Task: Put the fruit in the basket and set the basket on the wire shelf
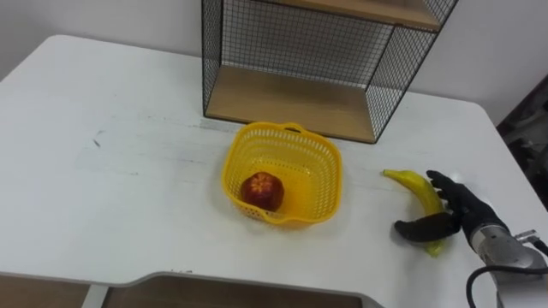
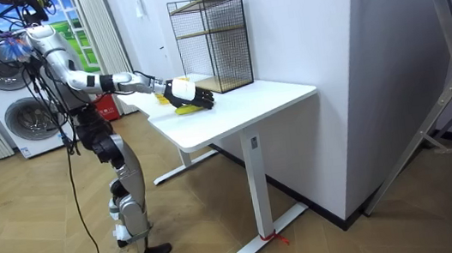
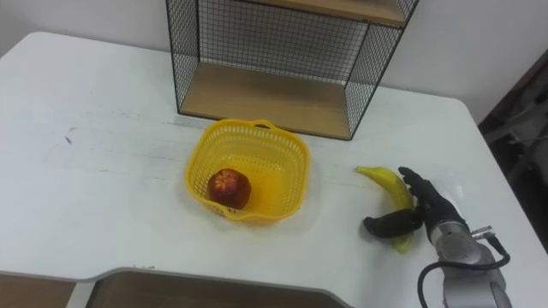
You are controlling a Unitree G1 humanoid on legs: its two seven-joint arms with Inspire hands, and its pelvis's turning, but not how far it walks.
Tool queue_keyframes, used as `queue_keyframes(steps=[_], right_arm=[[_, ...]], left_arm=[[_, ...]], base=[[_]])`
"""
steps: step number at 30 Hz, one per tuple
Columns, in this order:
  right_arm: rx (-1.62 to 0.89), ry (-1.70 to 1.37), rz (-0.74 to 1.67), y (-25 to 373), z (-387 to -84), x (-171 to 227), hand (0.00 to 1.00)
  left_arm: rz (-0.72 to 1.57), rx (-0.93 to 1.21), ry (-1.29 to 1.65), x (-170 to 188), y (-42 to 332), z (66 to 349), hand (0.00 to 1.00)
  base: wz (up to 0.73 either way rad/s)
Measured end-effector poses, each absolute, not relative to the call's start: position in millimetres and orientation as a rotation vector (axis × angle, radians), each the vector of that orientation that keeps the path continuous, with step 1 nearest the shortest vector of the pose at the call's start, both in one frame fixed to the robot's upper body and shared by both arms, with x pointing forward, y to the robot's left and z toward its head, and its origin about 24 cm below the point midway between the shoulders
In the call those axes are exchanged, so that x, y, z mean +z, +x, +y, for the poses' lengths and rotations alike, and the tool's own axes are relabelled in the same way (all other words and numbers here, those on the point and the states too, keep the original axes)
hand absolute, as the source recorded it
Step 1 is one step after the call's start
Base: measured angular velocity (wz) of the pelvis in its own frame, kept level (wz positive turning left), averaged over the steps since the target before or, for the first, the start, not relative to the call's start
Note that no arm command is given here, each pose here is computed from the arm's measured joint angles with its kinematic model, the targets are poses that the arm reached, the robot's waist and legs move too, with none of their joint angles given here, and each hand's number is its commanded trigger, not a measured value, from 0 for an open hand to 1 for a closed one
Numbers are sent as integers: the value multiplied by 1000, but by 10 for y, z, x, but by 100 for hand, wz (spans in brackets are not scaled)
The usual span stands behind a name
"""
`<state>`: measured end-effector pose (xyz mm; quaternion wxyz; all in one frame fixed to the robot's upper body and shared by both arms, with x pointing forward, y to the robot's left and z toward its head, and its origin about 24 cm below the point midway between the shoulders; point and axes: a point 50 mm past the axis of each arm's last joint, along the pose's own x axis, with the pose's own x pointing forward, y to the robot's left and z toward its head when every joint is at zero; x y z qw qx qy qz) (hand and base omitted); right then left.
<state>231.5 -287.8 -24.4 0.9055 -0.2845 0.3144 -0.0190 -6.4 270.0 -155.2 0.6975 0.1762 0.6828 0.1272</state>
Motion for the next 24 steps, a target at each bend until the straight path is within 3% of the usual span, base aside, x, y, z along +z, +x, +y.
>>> queue_keyframes(steps=[11, 24], right_arm=[[-106, -762, 665, 2312, -3035, -162, 100], [-106, -745, 681, 2294, -3045, -169, 100]], left_arm=[[1524, 294, 402, -1549, -50, 2706, 0], [1497, 323, 431, -1532, 12, 2724, 0]], base=[[0], [0]])
